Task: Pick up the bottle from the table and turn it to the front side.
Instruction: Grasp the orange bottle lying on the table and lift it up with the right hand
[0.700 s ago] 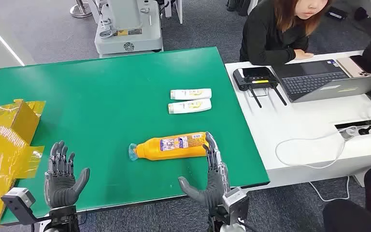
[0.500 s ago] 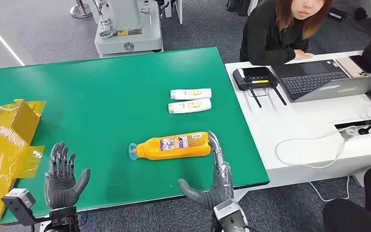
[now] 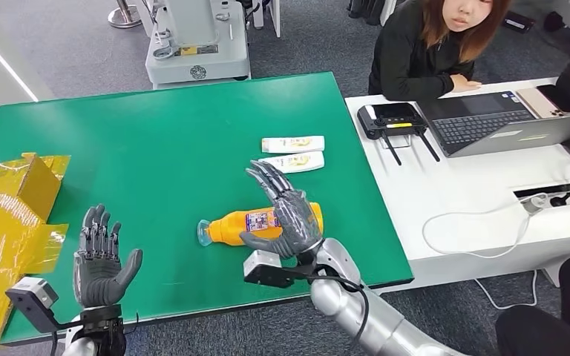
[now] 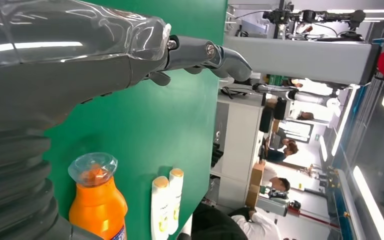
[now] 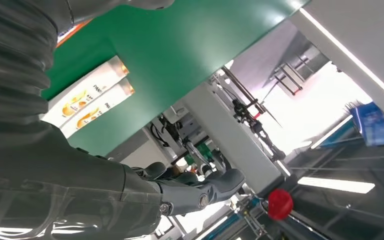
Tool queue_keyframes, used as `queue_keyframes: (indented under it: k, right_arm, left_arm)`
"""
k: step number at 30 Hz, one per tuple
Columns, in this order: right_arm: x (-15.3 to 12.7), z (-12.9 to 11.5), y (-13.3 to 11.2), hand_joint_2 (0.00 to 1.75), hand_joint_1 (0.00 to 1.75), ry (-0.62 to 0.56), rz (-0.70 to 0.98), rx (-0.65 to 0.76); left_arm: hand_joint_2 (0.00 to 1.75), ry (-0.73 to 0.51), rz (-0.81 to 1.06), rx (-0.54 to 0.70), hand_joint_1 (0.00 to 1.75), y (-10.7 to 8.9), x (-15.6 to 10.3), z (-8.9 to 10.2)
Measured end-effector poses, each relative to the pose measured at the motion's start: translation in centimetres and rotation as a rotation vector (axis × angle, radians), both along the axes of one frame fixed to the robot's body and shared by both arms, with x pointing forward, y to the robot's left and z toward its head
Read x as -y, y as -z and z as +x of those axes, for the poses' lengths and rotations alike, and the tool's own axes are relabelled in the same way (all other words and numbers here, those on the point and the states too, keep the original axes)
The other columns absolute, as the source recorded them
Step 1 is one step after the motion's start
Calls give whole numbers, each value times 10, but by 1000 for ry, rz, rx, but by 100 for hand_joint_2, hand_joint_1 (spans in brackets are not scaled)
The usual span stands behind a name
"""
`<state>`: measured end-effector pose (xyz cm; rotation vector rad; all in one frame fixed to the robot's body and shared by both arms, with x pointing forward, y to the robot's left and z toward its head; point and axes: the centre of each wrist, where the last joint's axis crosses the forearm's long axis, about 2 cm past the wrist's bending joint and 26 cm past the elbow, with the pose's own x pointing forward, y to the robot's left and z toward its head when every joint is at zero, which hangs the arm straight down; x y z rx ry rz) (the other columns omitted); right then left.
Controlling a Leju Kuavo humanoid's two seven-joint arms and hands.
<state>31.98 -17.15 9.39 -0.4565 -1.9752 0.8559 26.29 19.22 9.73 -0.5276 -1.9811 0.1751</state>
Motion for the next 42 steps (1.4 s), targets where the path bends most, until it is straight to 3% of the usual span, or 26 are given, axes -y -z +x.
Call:
queue_keyframes:
  k: [14, 31, 42]
  right_arm:
    - [-12, 38, -13, 175, 0, -68, -173, -201]
    - [4, 39, -18, 175, 0, -23, -313, -321]
    - [18, 22, -9, 175, 0, 11, -405, -357]
  left_arm:
    - [175, 60, 27, -7, 0, 6, 2, -1]
    - [175, 121, 26, -46, 0, 4, 3, 0]
    - [175, 109, -5, -73, 0, 9, -5, -8]
